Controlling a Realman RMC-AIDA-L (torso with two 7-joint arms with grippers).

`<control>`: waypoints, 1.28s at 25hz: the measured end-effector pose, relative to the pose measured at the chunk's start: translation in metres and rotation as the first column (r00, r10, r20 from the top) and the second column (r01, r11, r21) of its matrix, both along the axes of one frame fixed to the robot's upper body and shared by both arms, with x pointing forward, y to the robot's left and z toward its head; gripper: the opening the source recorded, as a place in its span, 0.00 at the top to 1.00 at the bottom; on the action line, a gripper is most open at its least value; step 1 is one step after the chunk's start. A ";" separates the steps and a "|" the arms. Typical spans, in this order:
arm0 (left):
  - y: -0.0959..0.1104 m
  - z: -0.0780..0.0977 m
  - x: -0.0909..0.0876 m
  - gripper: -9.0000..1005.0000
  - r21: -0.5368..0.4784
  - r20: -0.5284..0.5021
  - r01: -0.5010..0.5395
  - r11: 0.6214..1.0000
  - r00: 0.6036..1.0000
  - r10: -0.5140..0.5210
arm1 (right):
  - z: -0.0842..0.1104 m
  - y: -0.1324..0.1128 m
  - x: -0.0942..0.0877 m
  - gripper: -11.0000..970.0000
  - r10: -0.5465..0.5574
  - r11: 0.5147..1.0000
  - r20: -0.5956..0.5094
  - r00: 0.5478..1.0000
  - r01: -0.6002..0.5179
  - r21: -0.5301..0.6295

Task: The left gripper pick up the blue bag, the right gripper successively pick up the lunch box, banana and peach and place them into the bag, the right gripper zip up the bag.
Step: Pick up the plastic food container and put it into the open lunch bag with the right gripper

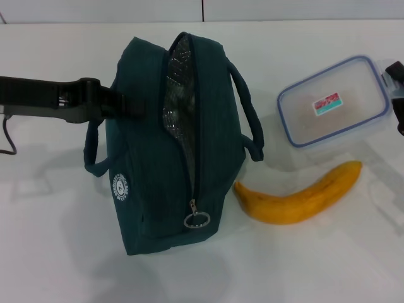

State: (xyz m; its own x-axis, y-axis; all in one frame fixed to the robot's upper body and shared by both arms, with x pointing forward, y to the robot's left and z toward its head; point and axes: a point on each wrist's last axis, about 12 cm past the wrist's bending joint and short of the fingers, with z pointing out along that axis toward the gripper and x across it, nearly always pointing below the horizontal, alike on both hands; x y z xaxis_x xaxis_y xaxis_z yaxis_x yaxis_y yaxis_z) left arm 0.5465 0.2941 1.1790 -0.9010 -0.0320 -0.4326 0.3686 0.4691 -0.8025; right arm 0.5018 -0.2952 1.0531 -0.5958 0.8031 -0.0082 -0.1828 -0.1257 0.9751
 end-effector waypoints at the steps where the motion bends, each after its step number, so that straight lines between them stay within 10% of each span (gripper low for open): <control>1: 0.000 0.000 0.000 0.96 0.000 0.001 0.000 1.000 1.000 0.000 | 0.001 0.000 0.000 0.89 0.001 1.000 0.004 1.000 -0.001 0.004; 32: -0.003 -0.005 0.000 0.96 -0.004 0.018 0.024 1.000 1.000 -0.024 | -0.012 0.006 -0.004 0.89 -0.020 1.000 -0.059 0.998 0.018 -0.022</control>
State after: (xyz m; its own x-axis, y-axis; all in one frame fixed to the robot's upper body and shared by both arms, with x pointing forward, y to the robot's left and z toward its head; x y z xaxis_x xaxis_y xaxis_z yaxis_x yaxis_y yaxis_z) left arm 0.5462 0.2915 1.1744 -0.8936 -0.0123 -0.4487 0.3942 0.4566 -0.7976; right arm 0.4980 -0.2889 1.0408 -0.5805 0.8142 0.0092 -0.1269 -0.1016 0.9867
